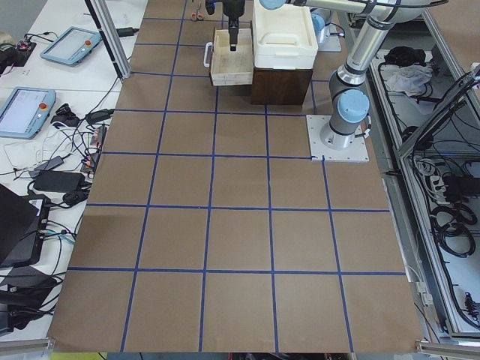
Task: Put scissors in drawer and close it
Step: 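Move the right gripper over the orange-and-grey scissors and lower it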
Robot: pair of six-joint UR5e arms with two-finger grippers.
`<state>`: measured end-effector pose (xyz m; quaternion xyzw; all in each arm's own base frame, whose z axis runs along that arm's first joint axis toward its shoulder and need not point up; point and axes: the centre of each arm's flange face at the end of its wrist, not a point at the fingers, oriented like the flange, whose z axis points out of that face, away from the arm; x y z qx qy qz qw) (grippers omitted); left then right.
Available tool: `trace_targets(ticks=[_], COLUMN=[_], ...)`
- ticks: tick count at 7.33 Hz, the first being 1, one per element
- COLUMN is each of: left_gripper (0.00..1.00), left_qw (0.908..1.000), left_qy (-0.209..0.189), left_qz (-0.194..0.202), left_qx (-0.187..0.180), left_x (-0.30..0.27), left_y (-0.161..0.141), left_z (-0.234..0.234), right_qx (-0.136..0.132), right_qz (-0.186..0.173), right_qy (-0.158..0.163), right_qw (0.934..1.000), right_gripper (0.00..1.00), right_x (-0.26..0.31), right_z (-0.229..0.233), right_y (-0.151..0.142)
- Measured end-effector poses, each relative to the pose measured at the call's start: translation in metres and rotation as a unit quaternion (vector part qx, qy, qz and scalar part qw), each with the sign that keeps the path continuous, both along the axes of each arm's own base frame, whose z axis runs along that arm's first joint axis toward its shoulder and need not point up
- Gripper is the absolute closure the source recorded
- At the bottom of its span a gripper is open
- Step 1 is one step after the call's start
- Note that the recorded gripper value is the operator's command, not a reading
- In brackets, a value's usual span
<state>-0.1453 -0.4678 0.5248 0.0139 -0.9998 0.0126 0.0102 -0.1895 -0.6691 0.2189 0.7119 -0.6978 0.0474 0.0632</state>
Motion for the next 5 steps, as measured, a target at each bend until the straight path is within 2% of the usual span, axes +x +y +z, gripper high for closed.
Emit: trace_targets(ticks=[2, 5], left_gripper=[0.00, 0.00], left_qw=[1.0000, 1.0000], left_qy=[0.001, 0.002], left_qz=[0.000, -0.001], left_qx=[0.000, 0.000], left_x=[0.000, -0.001], left_y=[0.000, 0.001], left_z=[0.000, 0.000], right_qx=[-0.020, -0.016], right_qz=[0.016, 0.018], right_qy=[-0.002, -0.009], right_qw=[0.9997, 0.9997], right_gripper=[0.02, 0.04], right_x=[-0.005, -0.010], right_z=[-0.017, -0.038], right_y=[-0.015, -0.027])
